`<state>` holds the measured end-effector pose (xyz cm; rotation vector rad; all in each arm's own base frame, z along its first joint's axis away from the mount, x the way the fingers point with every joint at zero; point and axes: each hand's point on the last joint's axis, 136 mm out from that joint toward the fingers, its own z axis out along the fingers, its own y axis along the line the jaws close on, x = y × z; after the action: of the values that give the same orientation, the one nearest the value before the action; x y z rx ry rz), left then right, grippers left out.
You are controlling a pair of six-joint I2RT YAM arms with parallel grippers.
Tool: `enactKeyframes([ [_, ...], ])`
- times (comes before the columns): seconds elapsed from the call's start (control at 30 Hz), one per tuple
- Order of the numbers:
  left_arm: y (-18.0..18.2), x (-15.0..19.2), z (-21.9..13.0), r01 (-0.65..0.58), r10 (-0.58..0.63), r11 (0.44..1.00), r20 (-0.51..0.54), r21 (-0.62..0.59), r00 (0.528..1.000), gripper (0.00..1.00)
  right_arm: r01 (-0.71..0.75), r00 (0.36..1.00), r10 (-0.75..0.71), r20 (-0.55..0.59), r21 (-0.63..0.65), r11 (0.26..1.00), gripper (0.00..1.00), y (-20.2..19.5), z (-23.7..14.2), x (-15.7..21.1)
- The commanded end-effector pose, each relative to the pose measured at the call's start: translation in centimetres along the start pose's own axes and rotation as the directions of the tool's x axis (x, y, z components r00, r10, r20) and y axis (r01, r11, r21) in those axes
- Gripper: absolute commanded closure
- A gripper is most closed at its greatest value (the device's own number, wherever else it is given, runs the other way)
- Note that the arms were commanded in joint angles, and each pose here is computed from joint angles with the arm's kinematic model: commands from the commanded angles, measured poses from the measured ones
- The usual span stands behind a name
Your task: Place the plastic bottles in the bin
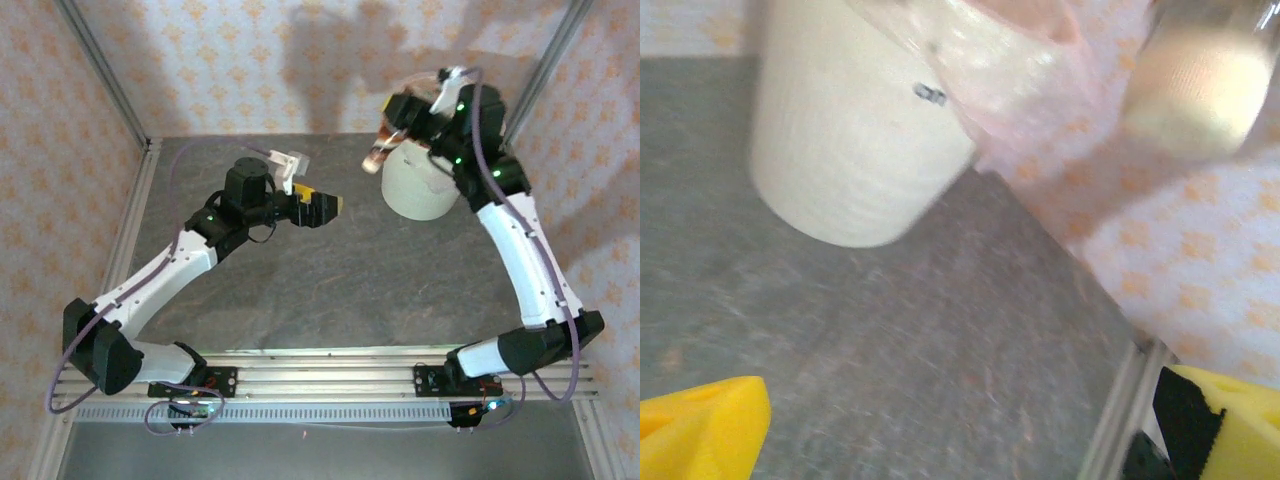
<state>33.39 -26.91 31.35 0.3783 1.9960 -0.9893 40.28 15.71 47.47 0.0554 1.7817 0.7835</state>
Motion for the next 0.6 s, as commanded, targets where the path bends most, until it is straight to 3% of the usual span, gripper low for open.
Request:
enactKeyframes([
  [0.0, 3.2, -0.9, -1.9, 0.04, -0.025, 0.98, 0.077, -0.196, 0.997, 0.0, 0.123, 0.99, -0.136, 0.034, 0.262, 0.957, 0.61, -5.4, -0.1, -3.0],
  [0.13, 5.6, -0.2, -2.4, 0.079, -0.053, 0.949, 0.091, -0.306, 0.994, 0.0, 0.153, 0.977, -0.199, 0.078, 0.394, 0.906, 0.6, -9.0, 0.8, -6.4],
  [0.2, 6.5, 0.1, -2.6, 0.096, -0.066, 0.935, 0.098, -0.342, 0.993, 0.0, 0.229, 0.961, -0.273, 0.042, 0.429, 0.874, 0.6, -10.1, 1.9, -7.0],
  [0.4, 8.5, 0.7, -2.6, 0.117, -0.087, 0.9, 0.091, -0.419, 0.992, 0.0, 0.443, 0.892, -0.379, -0.244, 0.311, 0.841, 0.59, -12.9, 6.5, -3.4],
  [0.57, 9.4, 1.5, -2.1, 0.13, -0.11, 0.889, 0.071, -0.439, 0.991, 0.0, 0.538, 0.819, -0.42, -0.389, 0.269, 0.799, 0.57, -14.7, 7.9, -1.2],
])
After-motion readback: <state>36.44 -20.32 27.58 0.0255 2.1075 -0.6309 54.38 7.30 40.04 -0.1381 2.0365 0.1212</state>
